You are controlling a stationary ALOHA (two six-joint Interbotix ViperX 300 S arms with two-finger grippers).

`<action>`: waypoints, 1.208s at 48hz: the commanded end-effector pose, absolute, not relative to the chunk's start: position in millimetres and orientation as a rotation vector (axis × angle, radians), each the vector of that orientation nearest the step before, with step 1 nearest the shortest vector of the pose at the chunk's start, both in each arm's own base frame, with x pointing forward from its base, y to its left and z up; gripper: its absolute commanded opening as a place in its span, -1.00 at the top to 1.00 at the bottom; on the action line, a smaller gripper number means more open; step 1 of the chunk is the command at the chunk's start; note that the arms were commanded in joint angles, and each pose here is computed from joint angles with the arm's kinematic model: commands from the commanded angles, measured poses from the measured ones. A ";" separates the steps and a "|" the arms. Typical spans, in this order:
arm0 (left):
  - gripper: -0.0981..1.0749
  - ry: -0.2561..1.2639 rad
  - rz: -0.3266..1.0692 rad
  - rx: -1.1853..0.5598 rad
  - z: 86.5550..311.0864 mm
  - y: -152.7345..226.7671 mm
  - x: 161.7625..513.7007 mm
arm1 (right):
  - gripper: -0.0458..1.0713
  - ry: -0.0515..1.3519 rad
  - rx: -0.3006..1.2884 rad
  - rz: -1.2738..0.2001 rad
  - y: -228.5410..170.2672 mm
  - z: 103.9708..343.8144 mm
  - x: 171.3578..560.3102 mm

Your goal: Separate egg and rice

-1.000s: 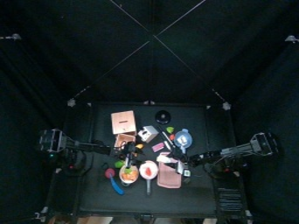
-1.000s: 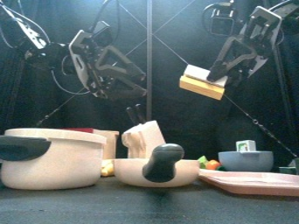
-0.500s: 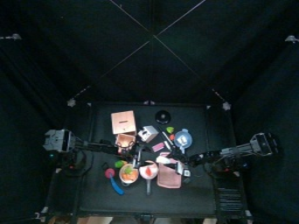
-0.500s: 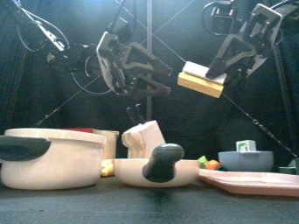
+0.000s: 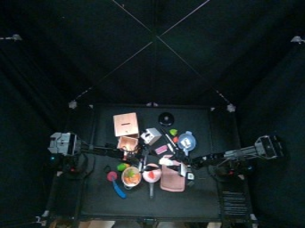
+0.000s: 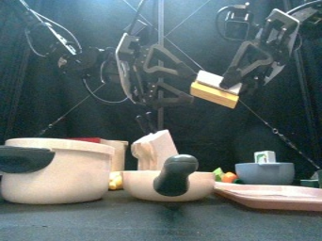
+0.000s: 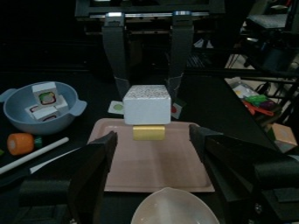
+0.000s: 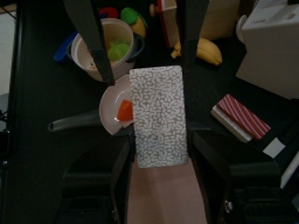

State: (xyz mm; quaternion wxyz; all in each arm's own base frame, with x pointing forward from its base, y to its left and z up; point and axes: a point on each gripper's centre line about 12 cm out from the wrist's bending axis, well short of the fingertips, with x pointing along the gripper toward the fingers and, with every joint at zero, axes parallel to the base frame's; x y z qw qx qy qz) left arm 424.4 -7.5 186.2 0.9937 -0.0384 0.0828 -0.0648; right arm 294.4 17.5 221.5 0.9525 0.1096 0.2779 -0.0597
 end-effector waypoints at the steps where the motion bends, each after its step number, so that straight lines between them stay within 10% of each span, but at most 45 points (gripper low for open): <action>1: -0.86 0.124 -0.128 -0.075 197.7 -5.4 432.7 | -0.13 0.529 0.227 -0.111 18.1 233.3 297.6; 58: -0.56 0.142 -0.117 -0.084 188.4 -3.0 440.4 | -0.13 0.540 0.229 -0.114 18.2 230.0 298.3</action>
